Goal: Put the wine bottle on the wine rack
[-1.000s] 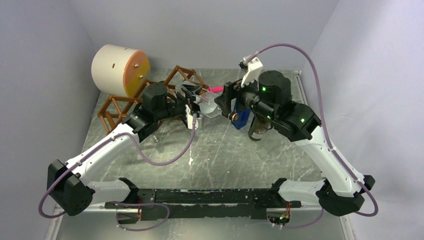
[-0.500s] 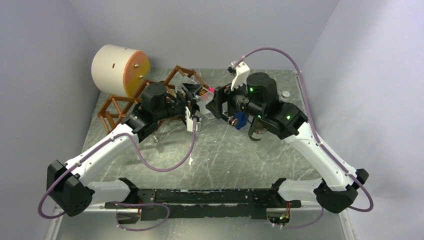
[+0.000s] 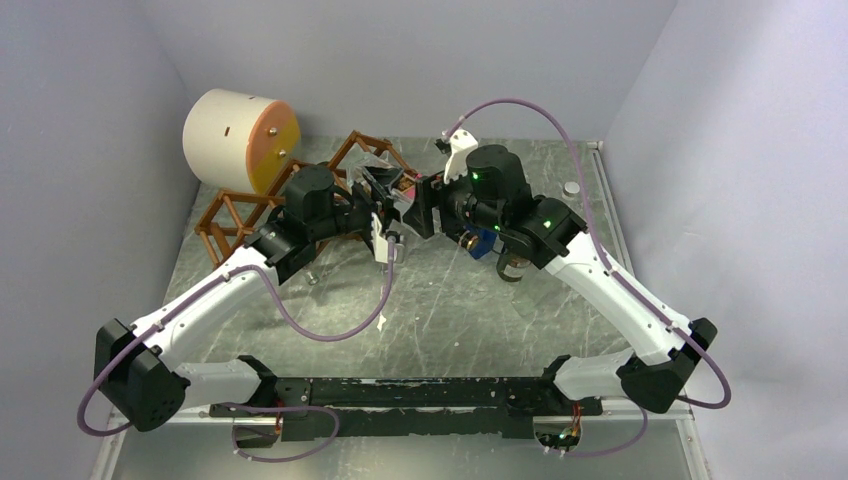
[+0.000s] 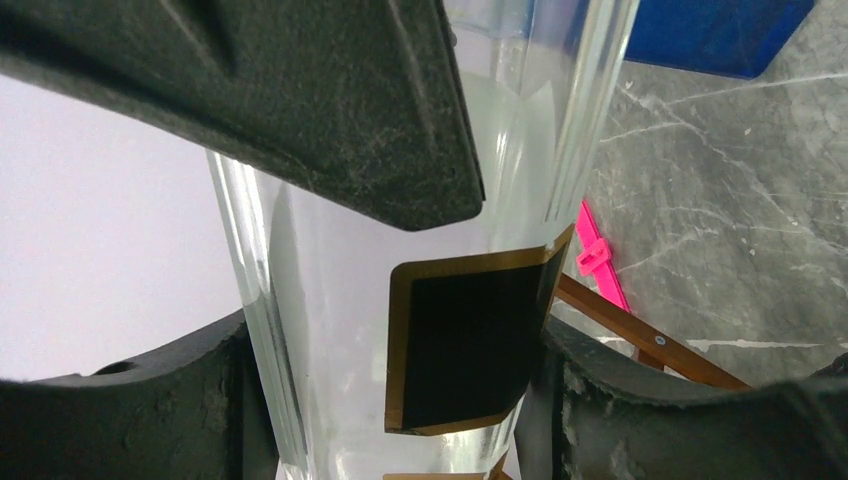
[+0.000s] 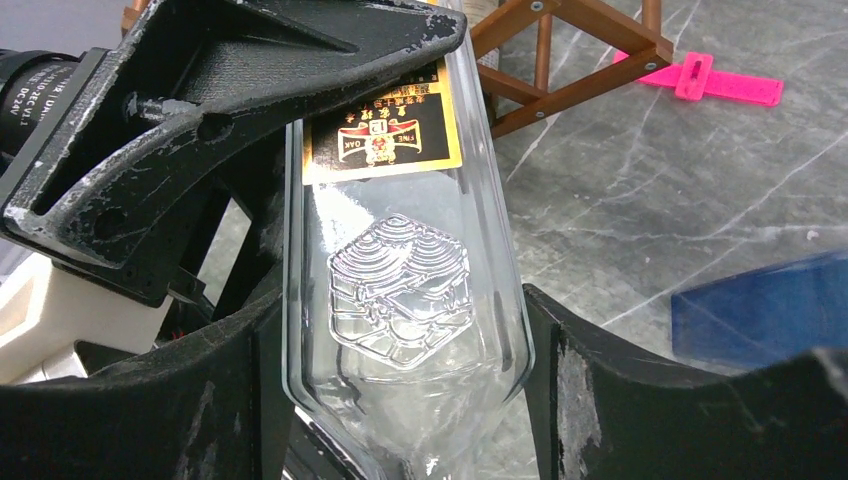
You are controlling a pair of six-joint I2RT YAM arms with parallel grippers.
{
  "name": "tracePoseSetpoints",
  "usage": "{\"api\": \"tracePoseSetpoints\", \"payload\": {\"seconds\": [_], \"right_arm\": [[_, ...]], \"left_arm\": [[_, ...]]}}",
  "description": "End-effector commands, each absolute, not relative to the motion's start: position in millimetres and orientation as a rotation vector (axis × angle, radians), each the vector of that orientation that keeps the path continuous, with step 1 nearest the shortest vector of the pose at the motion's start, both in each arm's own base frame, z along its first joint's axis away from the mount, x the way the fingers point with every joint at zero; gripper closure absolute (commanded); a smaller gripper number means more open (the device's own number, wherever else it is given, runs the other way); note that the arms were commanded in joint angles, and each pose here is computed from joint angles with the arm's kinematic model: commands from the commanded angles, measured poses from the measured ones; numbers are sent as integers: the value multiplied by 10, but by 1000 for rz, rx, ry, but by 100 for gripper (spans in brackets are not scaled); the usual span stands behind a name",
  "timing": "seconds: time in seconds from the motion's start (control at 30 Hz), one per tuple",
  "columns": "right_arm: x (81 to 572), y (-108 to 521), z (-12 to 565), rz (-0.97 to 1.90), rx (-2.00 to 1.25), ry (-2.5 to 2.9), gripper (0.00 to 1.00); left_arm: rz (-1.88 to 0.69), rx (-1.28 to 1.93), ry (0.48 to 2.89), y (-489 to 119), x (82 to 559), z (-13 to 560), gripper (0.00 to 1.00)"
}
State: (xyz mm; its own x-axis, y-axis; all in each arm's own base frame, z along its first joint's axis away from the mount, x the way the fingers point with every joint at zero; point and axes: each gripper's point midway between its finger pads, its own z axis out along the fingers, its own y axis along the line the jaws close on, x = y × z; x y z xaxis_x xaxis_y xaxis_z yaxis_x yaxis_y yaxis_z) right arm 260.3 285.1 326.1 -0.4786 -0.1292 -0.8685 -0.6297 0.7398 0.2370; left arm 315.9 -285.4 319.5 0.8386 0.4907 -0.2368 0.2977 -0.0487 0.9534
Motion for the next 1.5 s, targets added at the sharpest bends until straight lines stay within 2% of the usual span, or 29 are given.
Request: {"api": "tracePoseSetpoints", "payload": {"seconds": [0.0, 0.07, 0.13, 0.2, 0.3, 0.37, 0.4, 0.43, 0.6, 0.83, 1.03, 1.17, 1.3, 1.47], "right_arm": [[2623, 2870, 3195, 684, -547, 2040, 43], [2644, 2851, 3198, 669, -536, 2041, 60], [2656, 2839, 3217, 659, -533, 2032, 83], [2677, 2819, 3253, 648, -521, 2022, 97], [2704, 2772, 3328, 631, -495, 1996, 100], [2724, 2727, 3404, 620, -463, 1971, 100], [2737, 2692, 3445, 609, -442, 1957, 100], [2749, 2657, 3487, 600, -422, 1942, 100], [2793, 2496, 3639, 563, -325, 1882, 100], [2775, 2306, 3788, 536, -241, 1824, 100], [2736, 2262, 3702, 525, -257, 1825, 100], [2665, 2288, 3573, 544, -309, 1841, 100], [2615, 2282, 3421, 549, -329, 1863, 100], [2605, 2321, 3220, 554, -357, 1879, 100]], "left_arm": [[302, 1384, 429, -2830, 3109, 4304, 93], [298, 1378, 439, -2819, 3112, 4311, 92], [298, 1377, 446, -2815, 3119, 4301, 88], [295, 1366, 452, -2806, 3119, 4282, 77], [253, 1338, 480, -2800, 3103, 4201, 37], [219, 1356, 497, -2816, 3077, 4072, 21], [203, 1352, 505, -2818, 3066, 4026, 5], [187, 1347, 515, -2816, 3054, 3975, 1], [149, 1307, 603, -2823, 3165, 3898, 2], [16, 1285, 660, -2849, 3052, 3735, 2], [-107, 1243, 912, -2727, 3054, 3531, 2], [-220, 1016, 1053, -2561, 3010, 3591, 2], [-343, 619, 1307, -2247, 3101, 3616, 2], [-311, 333, 1574, -1888, 3166, 3527, 2]]}}
